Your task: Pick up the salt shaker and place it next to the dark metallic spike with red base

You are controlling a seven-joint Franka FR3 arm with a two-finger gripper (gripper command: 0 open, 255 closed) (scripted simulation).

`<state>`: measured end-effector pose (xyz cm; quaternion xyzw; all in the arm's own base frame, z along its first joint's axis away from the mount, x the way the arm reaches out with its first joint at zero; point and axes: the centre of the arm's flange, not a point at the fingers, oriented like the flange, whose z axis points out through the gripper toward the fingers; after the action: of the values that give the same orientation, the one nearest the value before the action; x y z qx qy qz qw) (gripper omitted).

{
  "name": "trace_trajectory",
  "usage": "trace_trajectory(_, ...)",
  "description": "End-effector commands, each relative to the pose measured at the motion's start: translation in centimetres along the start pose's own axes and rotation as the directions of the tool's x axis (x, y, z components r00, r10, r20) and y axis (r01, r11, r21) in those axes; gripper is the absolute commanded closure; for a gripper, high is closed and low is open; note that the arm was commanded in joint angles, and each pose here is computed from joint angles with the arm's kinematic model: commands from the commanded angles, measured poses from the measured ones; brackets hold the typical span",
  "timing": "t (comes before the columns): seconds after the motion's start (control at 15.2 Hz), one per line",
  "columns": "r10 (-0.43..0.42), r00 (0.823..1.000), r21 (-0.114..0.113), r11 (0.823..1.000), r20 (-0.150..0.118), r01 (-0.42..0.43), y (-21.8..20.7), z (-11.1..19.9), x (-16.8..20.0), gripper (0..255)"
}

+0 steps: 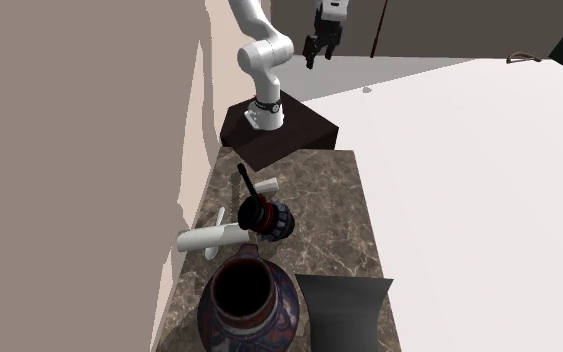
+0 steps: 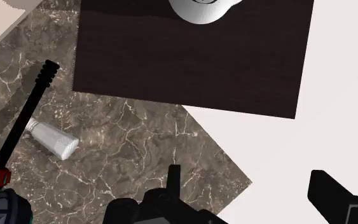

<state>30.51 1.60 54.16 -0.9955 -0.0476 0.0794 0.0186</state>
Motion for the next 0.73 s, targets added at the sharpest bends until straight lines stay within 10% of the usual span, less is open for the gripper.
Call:
trace_trajectory(0.0, 0.0, 1.0, 0.0, 1.0, 0.0, 0.0, 0.0, 0.0, 0.0, 0)
trace_trajectory(0.66, -0.316, 0.949, -0.02, 0.948, 0.007, 0.316, 9.4, 8.7, -1.3, 0)
